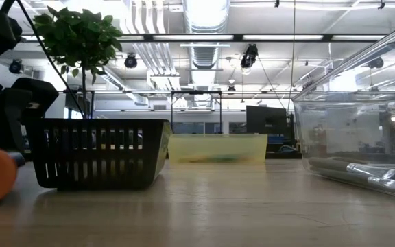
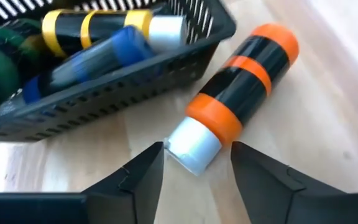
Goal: Pick & Place Paint Supplies
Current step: Put the orange paint bottle into the black bin
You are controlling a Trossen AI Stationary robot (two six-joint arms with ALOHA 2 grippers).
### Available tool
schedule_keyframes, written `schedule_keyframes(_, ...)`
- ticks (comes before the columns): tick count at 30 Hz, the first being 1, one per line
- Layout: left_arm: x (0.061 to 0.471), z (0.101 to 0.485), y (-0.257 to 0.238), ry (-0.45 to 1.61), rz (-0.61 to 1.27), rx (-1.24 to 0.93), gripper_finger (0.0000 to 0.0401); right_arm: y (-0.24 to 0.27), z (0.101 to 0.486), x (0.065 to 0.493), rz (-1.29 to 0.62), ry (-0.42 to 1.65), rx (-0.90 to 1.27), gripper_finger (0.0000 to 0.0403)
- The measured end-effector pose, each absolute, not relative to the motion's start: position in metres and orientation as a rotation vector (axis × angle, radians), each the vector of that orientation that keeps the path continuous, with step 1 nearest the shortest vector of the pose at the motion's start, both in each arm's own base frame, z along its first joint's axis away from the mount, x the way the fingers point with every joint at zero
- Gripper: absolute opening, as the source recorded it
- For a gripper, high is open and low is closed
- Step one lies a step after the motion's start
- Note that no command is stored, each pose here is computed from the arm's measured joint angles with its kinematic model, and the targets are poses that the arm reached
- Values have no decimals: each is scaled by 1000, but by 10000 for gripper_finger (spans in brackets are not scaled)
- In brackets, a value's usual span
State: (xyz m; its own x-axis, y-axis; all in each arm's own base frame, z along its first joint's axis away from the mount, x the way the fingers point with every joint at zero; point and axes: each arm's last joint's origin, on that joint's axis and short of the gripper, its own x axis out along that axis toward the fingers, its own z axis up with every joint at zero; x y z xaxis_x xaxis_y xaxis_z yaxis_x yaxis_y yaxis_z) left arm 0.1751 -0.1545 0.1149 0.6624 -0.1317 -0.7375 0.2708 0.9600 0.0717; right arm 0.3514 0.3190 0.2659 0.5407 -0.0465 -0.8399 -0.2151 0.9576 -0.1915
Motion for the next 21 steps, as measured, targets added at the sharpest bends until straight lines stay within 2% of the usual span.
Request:
schedule_keyframes(7,176,116,-158,796,-292,130,171,319,266,351,100,1000,-280,267)
schedule_keyframes(21,180,119,-162,722,-341,188,170,324,266,347,103,1002,-261,267)
